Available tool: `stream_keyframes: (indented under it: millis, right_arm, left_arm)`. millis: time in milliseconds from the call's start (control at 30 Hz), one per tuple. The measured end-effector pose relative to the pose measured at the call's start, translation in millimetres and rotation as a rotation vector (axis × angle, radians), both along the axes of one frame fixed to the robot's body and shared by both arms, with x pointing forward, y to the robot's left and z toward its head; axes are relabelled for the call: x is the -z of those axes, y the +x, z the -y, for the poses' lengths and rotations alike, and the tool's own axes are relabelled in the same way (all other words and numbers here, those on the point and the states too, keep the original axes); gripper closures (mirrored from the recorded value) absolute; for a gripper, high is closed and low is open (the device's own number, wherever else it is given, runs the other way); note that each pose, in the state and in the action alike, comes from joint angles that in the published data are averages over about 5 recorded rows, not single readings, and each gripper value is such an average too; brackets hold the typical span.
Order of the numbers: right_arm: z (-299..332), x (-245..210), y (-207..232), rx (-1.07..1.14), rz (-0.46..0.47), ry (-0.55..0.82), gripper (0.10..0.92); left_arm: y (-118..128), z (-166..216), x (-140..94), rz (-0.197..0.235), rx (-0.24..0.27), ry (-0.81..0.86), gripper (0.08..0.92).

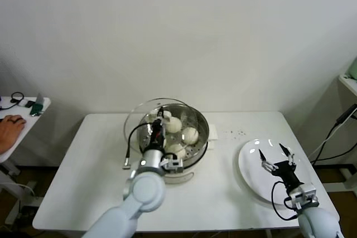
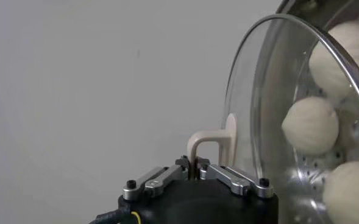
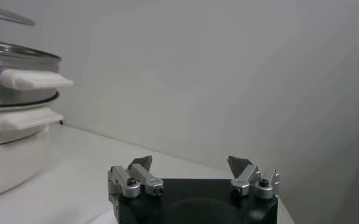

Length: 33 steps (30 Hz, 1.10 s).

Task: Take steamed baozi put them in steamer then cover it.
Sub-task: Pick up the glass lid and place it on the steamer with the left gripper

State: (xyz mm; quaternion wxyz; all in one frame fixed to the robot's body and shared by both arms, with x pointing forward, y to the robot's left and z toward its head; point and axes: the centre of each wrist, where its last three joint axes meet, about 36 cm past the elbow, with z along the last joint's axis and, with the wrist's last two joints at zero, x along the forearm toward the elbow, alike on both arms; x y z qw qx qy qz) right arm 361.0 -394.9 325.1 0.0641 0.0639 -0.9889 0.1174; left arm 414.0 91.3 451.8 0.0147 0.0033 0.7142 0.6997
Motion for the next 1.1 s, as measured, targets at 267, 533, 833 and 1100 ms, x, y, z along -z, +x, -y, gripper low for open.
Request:
stream_keyframes:
  millis: [267, 533, 833, 1100]
  right_arm:
    - [10, 0, -7, 0.018, -0.002, -0.007, 0.200]
    - [13, 1, -9, 0.027, -0.002, -0.008, 0.200]
    - [12, 1, -9, 0.029, 0.001, -0.007, 0.200]
    - [12, 2, -10, 0.028, -0.001, -0.008, 0.200]
  left_arm:
    - [2, 32, 8, -0.027, 0.015, -0.031, 0.857]
    - [7, 45, 12, -0.041, 0.014, -0.033, 0.857]
    - [7, 51, 19, -0.056, 0.015, -0.032, 0.857]
    - [11, 52, 24, -0.044, 0.005, -0.022, 0.857]
